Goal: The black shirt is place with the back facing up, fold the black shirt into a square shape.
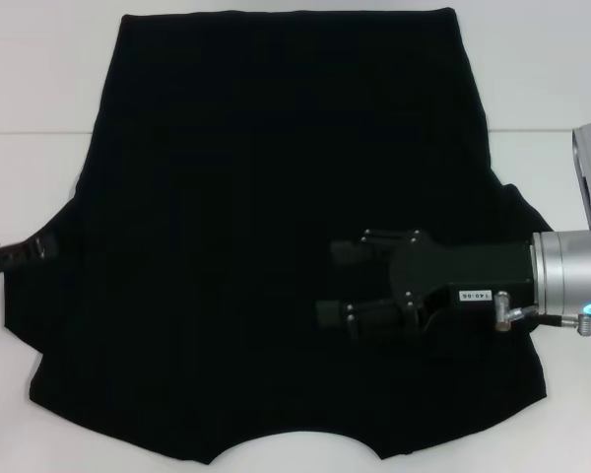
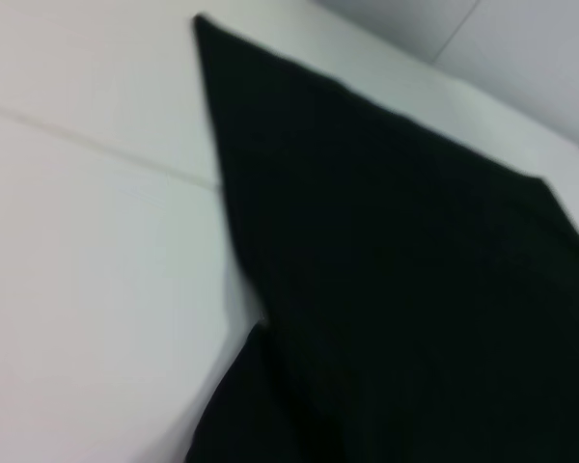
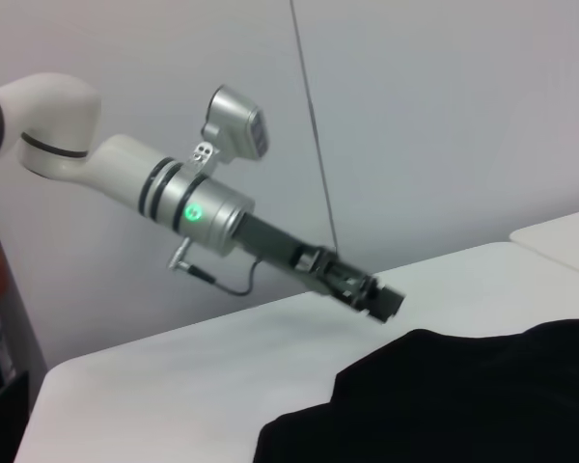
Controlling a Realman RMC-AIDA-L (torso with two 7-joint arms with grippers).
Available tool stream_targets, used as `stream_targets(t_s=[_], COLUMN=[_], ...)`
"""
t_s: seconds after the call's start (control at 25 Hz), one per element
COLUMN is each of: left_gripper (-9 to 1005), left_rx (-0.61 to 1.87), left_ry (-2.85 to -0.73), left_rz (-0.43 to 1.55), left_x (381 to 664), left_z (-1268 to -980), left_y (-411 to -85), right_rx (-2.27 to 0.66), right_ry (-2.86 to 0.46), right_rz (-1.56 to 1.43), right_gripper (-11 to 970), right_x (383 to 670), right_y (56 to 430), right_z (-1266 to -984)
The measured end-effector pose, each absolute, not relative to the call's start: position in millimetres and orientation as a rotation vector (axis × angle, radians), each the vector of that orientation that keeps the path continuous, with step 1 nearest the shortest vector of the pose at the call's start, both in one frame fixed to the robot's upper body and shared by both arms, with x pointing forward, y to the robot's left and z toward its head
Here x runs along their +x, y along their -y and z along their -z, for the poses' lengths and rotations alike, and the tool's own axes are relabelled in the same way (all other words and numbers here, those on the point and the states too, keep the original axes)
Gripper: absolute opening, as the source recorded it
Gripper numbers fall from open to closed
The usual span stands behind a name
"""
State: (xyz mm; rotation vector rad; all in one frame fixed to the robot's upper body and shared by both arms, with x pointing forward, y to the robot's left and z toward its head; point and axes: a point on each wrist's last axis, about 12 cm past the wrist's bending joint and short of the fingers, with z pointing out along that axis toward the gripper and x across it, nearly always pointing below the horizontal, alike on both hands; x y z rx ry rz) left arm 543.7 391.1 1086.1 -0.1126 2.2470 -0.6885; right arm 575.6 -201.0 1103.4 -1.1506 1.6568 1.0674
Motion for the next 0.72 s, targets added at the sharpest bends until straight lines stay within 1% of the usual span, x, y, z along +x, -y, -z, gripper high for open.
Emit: stream_targets(t_s=[0.32,0.72], left_gripper=[832,818], left_rx=[-0.137,-0.139], left_ry=[-2.353,-2.346], left_rz=[0.619,0.517], left_x=[546,559], left_z=[-1082,-1080], left_y=[-395,-394], right_rx=[-1.149,-1.148], right_ry=[-1.66,-1.656], right_rz=[-1.053,-1.063], right_gripper=[917,916], right_x=[577,576], right_y=[203,202], right_z=[-1104,-1104])
